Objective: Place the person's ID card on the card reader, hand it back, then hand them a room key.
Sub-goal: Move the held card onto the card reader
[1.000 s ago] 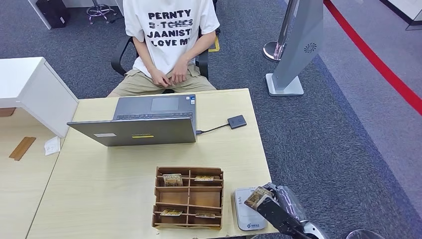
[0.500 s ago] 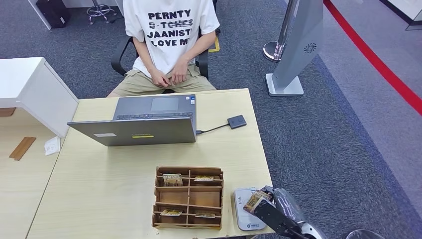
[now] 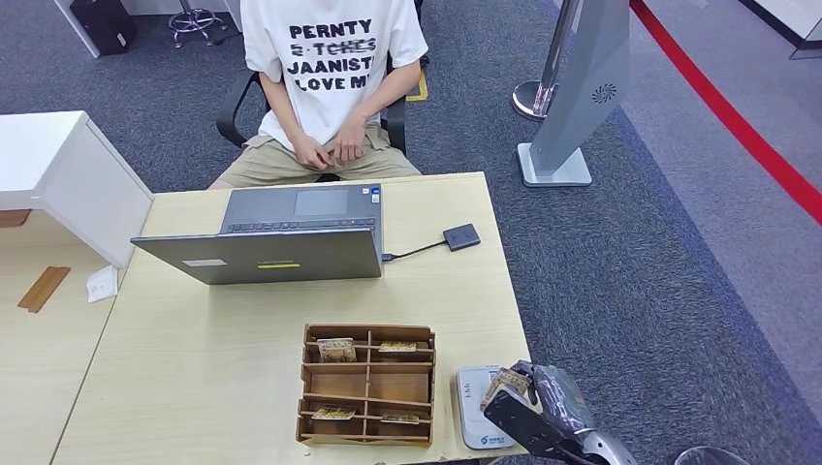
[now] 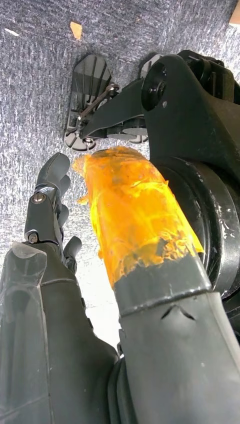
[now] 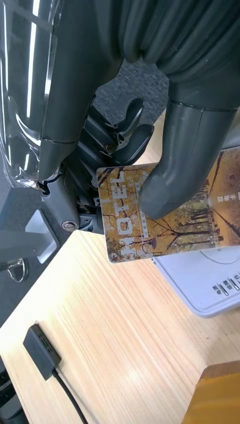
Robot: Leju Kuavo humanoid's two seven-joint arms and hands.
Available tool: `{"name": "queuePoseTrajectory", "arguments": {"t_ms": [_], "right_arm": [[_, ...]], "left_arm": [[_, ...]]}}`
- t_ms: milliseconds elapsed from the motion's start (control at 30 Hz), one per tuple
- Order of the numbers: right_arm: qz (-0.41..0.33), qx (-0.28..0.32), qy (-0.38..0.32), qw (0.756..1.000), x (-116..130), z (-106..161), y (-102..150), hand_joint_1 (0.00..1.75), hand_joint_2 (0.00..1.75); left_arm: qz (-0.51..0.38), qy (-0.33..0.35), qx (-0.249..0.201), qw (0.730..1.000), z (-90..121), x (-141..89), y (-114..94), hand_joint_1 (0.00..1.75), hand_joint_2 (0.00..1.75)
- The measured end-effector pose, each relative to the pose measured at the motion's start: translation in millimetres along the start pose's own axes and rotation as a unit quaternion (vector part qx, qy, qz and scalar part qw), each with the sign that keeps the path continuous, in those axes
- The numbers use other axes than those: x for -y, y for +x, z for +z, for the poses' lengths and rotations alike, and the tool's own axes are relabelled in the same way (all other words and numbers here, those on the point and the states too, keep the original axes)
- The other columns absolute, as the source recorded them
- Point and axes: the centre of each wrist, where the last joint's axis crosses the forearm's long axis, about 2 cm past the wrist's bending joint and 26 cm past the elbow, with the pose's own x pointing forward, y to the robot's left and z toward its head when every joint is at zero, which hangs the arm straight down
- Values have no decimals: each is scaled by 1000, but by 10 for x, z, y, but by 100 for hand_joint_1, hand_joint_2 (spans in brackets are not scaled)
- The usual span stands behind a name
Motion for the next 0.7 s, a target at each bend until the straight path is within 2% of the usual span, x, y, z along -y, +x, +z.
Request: {"name": "queuePoseTrajectory", "arguments": {"t_ms": [333, 700], "right_arm": [[31, -1, 2, 1000, -41, -99, 56, 175, 175], [32, 17, 13, 999, -71, -233, 142, 175, 175]], "left_arm": [[-36, -12, -3, 999, -12, 102, -19, 0, 0], [-49, -15, -5, 999, -17, 146, -24, 0, 0]]}}
